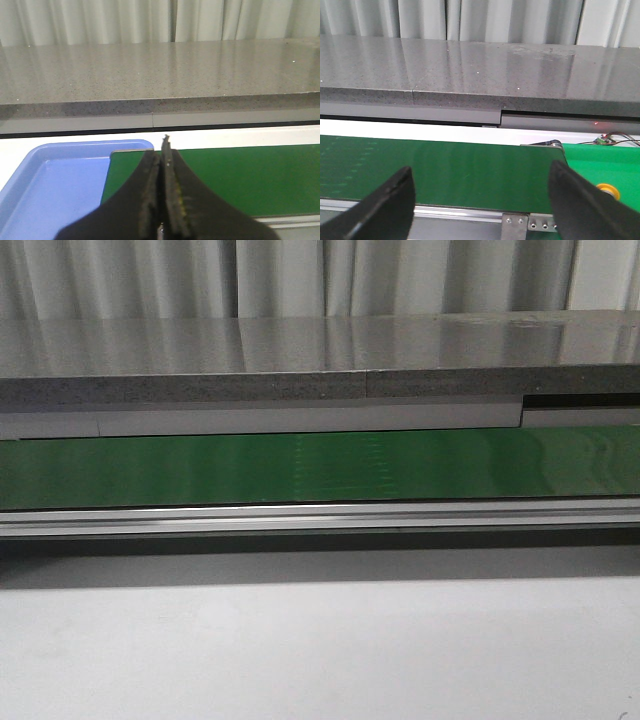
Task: Move button from left to right
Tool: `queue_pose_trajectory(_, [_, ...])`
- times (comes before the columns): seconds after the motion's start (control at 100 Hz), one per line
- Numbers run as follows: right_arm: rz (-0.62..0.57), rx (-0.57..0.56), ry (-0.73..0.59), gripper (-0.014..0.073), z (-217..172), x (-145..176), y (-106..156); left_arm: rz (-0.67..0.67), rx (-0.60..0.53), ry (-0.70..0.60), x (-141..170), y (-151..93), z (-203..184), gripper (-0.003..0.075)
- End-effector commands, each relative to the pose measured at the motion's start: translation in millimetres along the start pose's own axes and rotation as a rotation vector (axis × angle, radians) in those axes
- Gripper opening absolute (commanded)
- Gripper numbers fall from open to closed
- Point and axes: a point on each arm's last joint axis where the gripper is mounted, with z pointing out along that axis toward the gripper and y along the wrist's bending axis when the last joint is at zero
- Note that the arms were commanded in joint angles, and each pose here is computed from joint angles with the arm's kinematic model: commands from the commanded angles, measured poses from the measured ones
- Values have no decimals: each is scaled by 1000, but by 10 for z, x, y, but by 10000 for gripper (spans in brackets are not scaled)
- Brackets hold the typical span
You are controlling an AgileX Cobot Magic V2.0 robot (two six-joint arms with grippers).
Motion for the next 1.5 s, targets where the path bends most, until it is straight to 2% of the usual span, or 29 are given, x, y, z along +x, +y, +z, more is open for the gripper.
queue_pose_trajectory(0.0, [2, 21, -89, 409, -12, -150, -20, -13, -2, -104, -160, 3, -16, -21])
queue_pose_trajectory(0.23, [2, 20, -88, -75, -12, -149, -20, -13, -2, -104, -160, 3, -16, -20])
queue_pose_trajectory(1.15, [5, 21, -89, -66, -9, -140, -20, -13, -2, -104, -160, 3, -16, -21])
queue_pose_trajectory(1.26, [44, 24, -90, -66, -5, -92, -24, -13, -2, -104, -160, 3, -16, -20])
queue_pose_trajectory(1.49, [47, -7, -144, -66, -59, 141, -4, -13, -2, -104, -160, 3, -16, -20])
